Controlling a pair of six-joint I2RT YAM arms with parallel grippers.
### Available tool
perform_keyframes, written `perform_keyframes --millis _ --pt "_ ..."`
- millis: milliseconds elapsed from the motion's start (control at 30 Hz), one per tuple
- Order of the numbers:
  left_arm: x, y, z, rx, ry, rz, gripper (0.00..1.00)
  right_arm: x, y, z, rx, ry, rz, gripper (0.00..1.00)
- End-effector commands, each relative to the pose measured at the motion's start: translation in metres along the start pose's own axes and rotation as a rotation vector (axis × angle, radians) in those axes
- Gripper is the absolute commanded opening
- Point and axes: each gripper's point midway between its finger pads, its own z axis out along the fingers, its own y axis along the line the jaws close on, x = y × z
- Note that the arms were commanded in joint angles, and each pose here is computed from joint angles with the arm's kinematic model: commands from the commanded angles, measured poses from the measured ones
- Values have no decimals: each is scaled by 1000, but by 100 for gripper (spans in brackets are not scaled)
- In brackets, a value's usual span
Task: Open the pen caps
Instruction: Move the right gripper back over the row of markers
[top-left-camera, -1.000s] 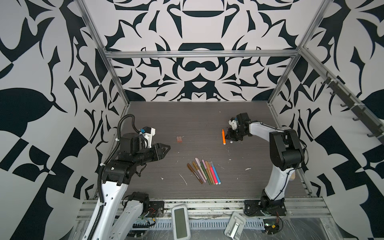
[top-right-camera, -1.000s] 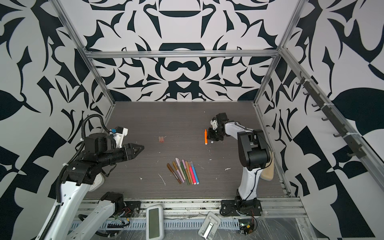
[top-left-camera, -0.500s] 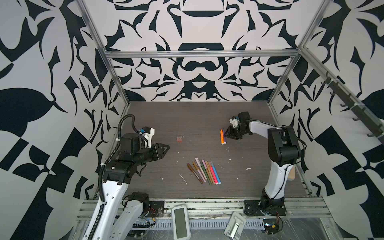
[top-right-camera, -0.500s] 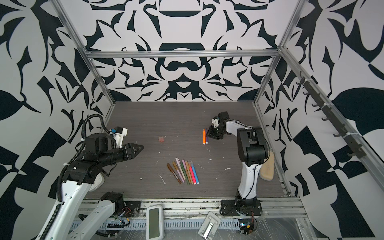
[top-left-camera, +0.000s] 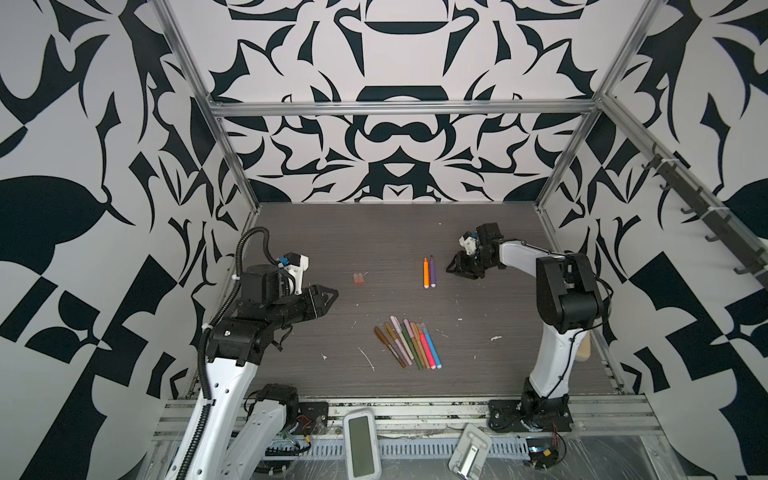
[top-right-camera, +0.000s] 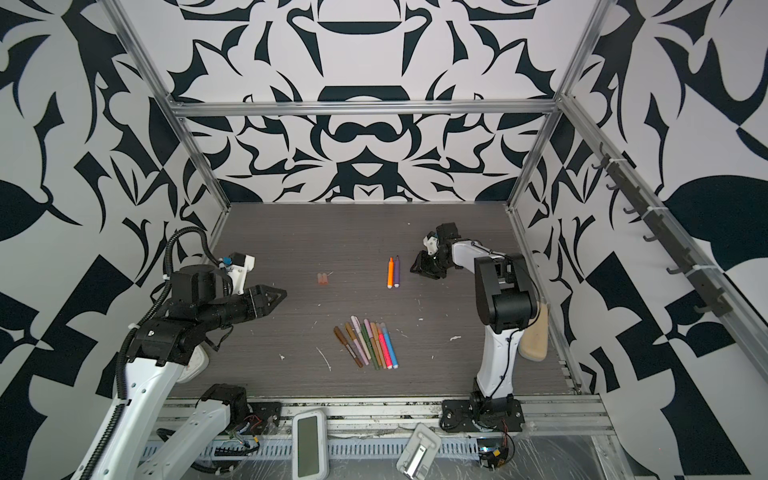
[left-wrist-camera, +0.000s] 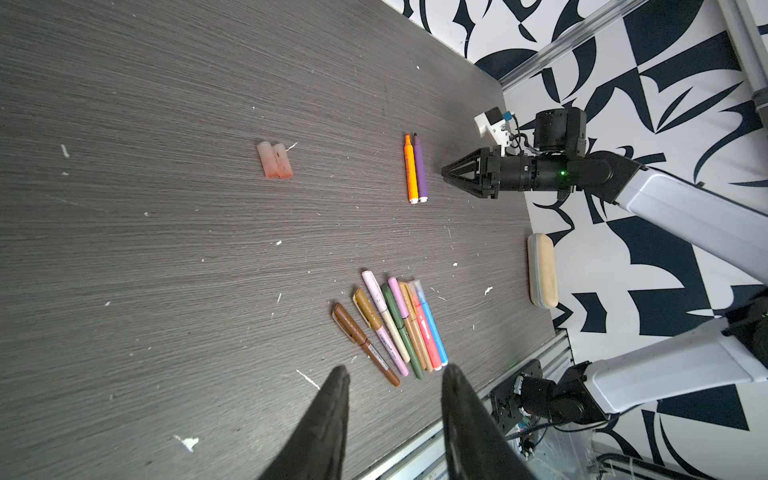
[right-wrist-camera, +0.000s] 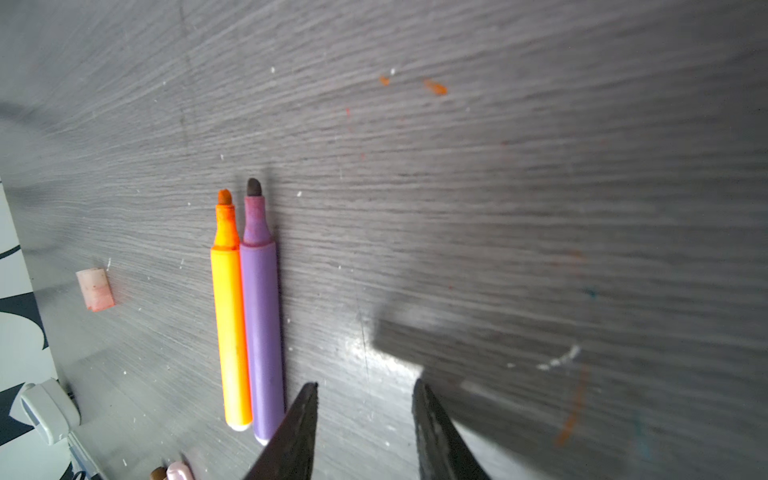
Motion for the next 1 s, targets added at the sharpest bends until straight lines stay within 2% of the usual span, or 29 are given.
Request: perform_keyframes --millis 0,100,267,400,500,767,967 --pt "5 2 1 2 18 0 41 0 22 -24 -33 -42 -26 42" --pt "4 4 1 -11 14 -2 41 21 35 -25 -10 -26 -64 42" --pt "2 10 -2 -54 -11 -7 41 65 75 -16 98 -2 -204 42" --pt "-1 16 -8 -96 -48 -11 41 97 120 -13 147 -45 -323 41" --pt "-4 20 -12 -125 -80 -12 41 123 139 -9 160 -43 -382 41" --pt "-3 22 -8 -129 -62 -23 41 198 138 -22 168 -10 -443 39" --pt "-2 23 -8 -133 -60 -25 41 237 106 -35 212 7 -421 38"
